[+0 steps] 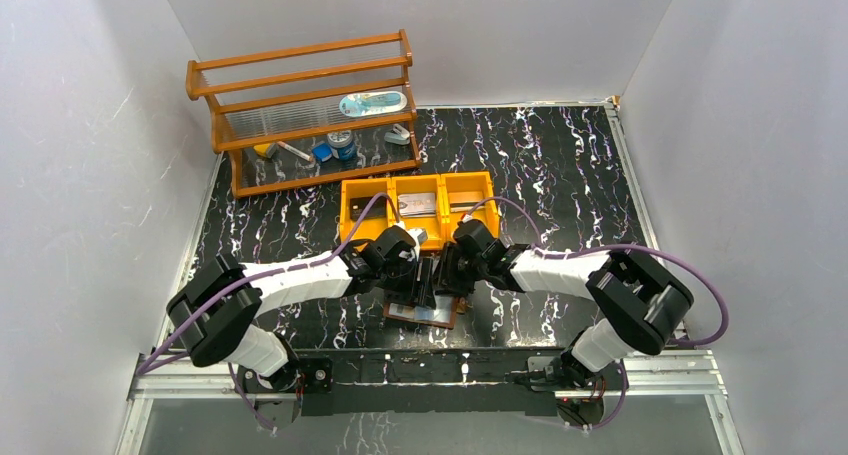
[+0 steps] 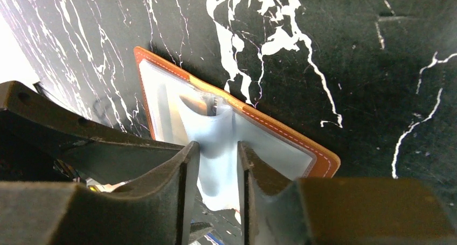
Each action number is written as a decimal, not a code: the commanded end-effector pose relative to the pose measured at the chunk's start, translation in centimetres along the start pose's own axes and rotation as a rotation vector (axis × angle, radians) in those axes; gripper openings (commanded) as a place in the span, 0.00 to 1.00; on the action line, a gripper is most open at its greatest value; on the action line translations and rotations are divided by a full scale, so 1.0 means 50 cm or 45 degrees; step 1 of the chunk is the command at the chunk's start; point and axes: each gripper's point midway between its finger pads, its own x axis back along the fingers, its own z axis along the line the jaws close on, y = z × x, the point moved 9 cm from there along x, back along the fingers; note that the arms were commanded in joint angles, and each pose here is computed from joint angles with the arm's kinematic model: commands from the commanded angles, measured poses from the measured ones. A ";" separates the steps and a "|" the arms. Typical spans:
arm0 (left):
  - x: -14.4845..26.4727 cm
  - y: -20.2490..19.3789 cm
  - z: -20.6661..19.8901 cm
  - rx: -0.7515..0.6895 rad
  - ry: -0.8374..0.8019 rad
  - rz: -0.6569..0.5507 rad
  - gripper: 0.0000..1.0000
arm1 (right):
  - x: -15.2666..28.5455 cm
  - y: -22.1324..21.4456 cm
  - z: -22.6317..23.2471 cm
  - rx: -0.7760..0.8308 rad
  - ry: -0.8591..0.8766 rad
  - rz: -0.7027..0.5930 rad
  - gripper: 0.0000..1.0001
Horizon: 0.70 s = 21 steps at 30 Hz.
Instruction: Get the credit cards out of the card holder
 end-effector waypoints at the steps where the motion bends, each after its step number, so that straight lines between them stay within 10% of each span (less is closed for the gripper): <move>1: 0.013 -0.001 -0.007 -0.037 -0.030 -0.024 0.56 | -0.007 -0.008 -0.011 0.023 -0.032 0.007 0.35; 21: 0.028 0.004 -0.002 -0.006 0.032 -0.096 0.63 | -0.006 -0.023 -0.064 -0.106 -0.019 -0.032 0.33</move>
